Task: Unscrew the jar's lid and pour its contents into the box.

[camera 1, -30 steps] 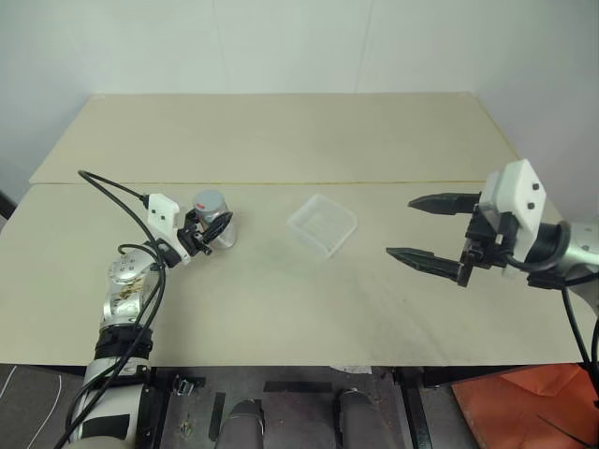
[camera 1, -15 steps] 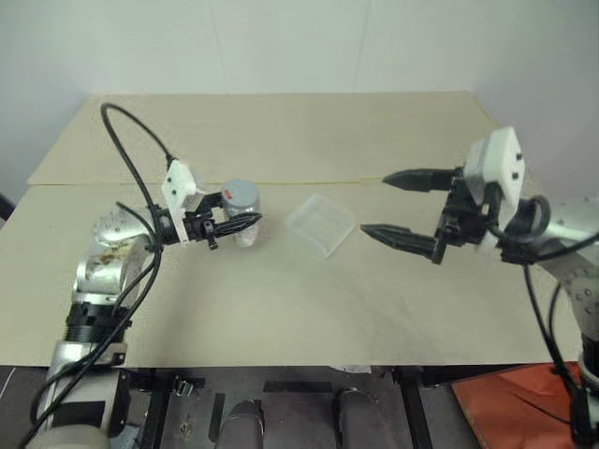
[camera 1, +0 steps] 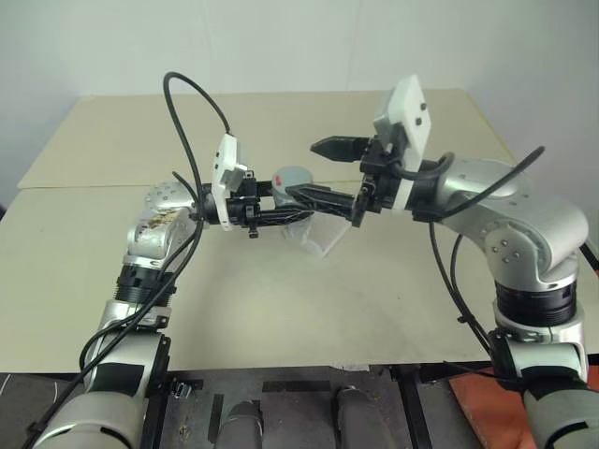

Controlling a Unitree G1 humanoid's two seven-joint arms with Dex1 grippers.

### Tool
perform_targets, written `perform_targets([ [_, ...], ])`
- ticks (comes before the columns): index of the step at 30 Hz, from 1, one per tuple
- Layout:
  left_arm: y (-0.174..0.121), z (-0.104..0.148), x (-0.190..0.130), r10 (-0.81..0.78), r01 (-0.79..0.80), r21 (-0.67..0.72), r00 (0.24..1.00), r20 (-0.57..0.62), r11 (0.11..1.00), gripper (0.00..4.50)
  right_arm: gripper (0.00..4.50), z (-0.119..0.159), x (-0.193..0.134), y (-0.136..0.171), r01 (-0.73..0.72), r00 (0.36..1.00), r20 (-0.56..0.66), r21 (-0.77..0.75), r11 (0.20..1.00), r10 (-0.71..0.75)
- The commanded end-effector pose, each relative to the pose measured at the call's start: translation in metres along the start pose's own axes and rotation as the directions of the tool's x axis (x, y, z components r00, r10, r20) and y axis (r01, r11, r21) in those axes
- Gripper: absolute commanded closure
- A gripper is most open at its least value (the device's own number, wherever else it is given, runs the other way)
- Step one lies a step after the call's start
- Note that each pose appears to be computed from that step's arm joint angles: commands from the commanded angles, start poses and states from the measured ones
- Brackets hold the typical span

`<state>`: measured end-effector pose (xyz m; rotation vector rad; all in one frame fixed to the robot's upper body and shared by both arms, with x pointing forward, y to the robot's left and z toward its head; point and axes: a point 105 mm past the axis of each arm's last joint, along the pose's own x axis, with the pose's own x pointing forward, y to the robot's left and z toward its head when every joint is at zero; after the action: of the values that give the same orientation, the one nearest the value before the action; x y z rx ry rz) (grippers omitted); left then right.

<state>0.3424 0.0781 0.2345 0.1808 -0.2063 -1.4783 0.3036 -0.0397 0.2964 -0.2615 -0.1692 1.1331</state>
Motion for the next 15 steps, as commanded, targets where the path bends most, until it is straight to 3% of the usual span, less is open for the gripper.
perform_targets([
  [1,0.0019,0.0143,0.0038,-0.029,0.028,0.067,1.0,0.012,0.997,2.52,0.0,0.0085,0.006,0.002,0.0,1.0,0.012,-0.038,0.999,0.001],
  [10,0.0031,0.0189,0.0042,-0.037,0.035,0.086,0.999,0.02,0.996,2.52,0.0,0.0024,0.011,0.003,-0.015,1.0,-0.013,-0.043,0.999,0.014],
  [15,0.0026,0.0231,0.0032,-0.039,0.036,0.098,0.999,0.027,0.994,2.52,1.15,-0.0005,0.0118,0.0021,-0.033,0.999,-0.025,-0.025,0.999,0.033],
])
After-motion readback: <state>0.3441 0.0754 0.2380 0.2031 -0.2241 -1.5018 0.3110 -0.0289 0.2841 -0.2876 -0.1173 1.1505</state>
